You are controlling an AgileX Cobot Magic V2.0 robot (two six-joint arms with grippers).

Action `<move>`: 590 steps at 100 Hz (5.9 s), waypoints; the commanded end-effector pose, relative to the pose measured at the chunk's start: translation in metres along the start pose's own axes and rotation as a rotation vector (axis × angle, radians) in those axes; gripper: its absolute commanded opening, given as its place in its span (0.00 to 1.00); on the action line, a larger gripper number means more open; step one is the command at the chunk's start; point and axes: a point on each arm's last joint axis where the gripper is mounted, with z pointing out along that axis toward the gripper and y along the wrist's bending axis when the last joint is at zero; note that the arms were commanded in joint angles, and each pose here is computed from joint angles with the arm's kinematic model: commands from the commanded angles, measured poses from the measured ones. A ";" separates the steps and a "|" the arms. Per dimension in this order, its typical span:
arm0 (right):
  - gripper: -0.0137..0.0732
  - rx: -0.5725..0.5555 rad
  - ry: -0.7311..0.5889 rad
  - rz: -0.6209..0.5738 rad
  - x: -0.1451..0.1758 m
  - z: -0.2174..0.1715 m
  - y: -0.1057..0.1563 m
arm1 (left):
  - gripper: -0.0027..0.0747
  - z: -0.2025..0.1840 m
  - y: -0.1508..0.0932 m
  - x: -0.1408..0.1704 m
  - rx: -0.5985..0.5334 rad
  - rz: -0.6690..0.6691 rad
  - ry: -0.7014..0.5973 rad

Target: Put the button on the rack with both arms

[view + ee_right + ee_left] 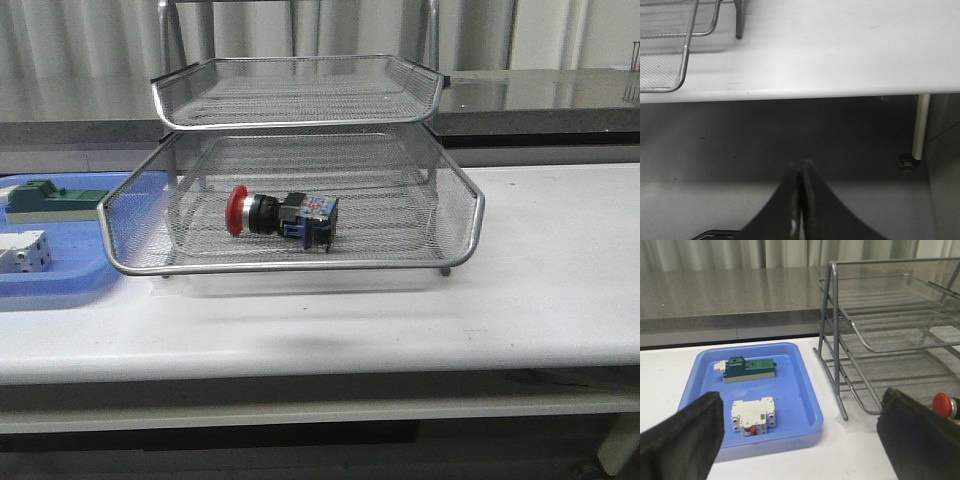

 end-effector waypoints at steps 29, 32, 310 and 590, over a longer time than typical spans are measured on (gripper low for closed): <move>0.08 -0.002 -0.082 -0.006 -0.011 -0.007 0.000 | 0.81 0.000 0.007 -0.003 -0.072 -0.041 -0.132; 0.08 -0.002 -0.082 -0.006 -0.011 -0.007 0.000 | 0.81 0.000 0.007 -0.003 -0.072 -0.041 -0.132; 0.08 -0.563 0.318 -0.438 -0.019 0.186 0.200 | 0.01 -0.001 0.008 -0.004 -0.082 -0.041 -0.151; 0.08 -0.303 0.180 -0.543 -0.130 0.268 0.193 | 0.01 -0.001 0.008 -0.004 -0.081 -0.041 -0.149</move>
